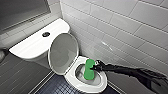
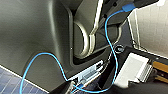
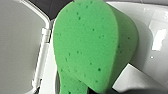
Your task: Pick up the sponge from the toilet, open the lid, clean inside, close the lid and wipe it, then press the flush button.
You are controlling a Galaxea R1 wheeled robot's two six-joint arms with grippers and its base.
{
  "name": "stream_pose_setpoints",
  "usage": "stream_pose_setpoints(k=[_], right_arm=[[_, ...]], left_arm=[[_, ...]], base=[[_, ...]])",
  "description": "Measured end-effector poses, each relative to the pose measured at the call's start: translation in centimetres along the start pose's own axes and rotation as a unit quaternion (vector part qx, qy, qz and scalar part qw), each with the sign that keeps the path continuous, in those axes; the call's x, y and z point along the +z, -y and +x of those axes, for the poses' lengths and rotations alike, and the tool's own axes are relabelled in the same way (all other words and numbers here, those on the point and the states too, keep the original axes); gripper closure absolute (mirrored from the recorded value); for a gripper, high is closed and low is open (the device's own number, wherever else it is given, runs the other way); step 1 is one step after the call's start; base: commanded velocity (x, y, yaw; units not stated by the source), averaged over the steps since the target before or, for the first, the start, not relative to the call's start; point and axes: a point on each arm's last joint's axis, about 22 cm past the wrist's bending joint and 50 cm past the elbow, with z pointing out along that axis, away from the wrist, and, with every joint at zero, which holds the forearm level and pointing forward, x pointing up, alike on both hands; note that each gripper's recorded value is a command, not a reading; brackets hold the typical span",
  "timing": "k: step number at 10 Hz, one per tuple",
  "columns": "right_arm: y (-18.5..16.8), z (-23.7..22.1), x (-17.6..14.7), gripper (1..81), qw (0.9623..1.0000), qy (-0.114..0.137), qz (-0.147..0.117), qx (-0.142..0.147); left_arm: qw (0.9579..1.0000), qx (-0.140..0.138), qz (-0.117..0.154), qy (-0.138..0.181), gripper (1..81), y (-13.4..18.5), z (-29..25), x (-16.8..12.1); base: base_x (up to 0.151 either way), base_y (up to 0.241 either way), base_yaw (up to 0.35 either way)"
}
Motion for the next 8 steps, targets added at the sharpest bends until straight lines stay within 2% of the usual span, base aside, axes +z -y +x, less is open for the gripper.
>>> stream_pose_setpoints(k=[2,4,5,8], right_arm=[[-1.3,0.2,-2.7,81.1,1.0000,-0.005,0.005,0.005],[-6.1,-0.6,-5.6,81.1,0.9992,-0.020,-0.017,0.029],[-7.0,-2.2,-6.0,81.1,0.9988,-0.022,-0.015,0.041],[-7.5,-3.7,-7.5,81.1,0.9974,-0.032,-0.003,0.065]], left_arm=[[1.0000,0.000,-0.002,0.000,1.0,-0.2,0.0,0.1],[1.0000,0.001,-0.006,-0.002,1.0,-0.6,0.1,0.1],[0.9999,0.001,-0.011,-0.002,1.0,-1.1,0.2,0.0],[0.9998,0.007,-0.017,-0.004,1.0,-1.6,0.4,0.0]], base=[[0.000,0.000,0.000],[0.000,0.000,0.000],[0.000,0.000,0.000],[0.000,0.000,0.000]])
